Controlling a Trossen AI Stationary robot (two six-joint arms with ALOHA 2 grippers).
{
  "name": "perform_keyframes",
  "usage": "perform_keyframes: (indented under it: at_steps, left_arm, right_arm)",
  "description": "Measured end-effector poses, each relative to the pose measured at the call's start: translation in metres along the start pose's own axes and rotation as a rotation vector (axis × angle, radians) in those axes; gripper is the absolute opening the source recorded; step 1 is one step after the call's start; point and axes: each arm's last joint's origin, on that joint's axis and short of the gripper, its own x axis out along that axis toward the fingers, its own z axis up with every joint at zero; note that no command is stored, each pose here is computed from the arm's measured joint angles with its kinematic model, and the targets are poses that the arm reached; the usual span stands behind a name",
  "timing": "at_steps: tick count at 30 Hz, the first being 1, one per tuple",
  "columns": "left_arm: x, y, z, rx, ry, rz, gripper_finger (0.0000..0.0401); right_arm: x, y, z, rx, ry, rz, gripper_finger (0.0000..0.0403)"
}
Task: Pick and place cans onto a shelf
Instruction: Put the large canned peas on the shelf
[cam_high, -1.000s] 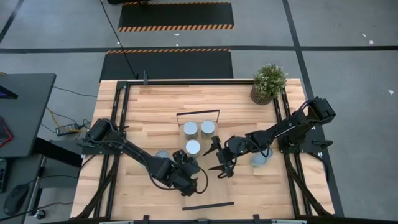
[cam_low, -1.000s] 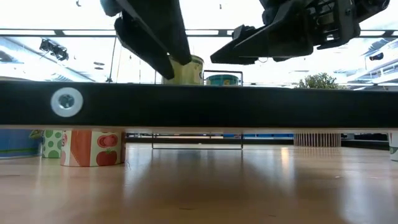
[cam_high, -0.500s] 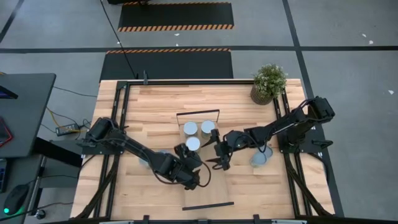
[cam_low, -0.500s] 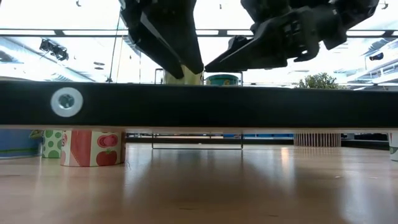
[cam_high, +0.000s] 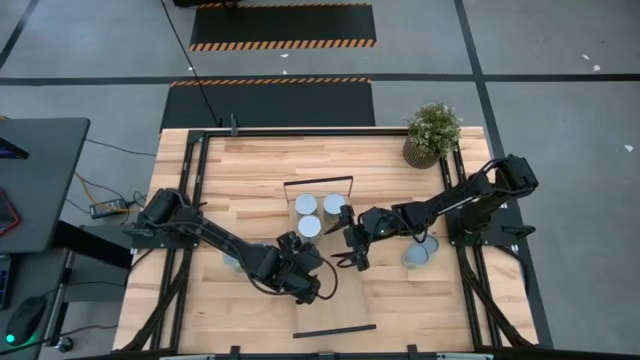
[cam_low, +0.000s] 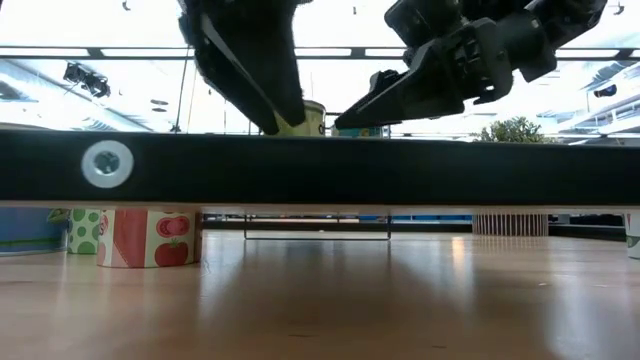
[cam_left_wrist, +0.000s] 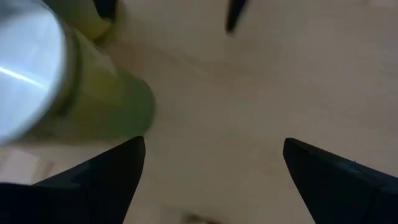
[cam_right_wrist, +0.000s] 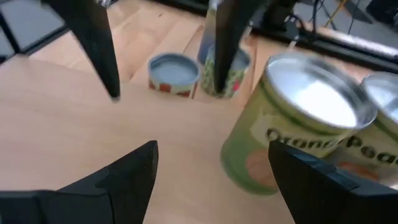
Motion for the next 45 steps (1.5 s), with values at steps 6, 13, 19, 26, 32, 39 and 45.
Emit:
perform_keyframes:
  at_steps: [6, 13, 19, 26, 32, 39, 45]
  left_arm:
    - [-0.028, -0.005, -0.002, -0.002, 0.095, 0.007, 0.0387]
    - [-0.057, 0.0, -0.023, -0.05, 0.223, 0.167, 0.0387]
    - [-0.07, 0.003, -0.045, -0.045, 0.282, 0.281, 0.0387]
    - [-0.097, 0.029, -0.036, -0.094, 0.249, 0.305, 0.0378]
    - [-0.098, 0.056, -0.033, -0.12, 0.246, 0.326, 0.0354]
    - [-0.11, 0.083, -0.06, -0.226, 0.295, 0.283, 0.0336]
    - [-0.127, 0.095, -0.093, -0.47, 0.368, 0.147, 0.0328]
  right_arm:
    - [-0.01, 0.012, 0.006, -0.014, 0.033, 0.001, 0.0313]
    - [-0.022, 0.025, 0.011, -0.036, 0.062, -0.013, 0.0313]
    - [-0.023, 0.028, 0.012, -0.041, 0.057, -0.006, 0.0313]
    - [-0.023, 0.028, 0.014, -0.039, 0.043, -0.011, 0.0313]
    - [-0.023, 0.028, 0.015, -0.037, 0.034, -0.01, 0.0313]
    - [-0.023, 0.028, 0.014, -0.038, 0.04, -0.008, 0.0313]
    - [-0.023, 0.027, 0.014, -0.038, 0.041, -0.01, 0.0313]
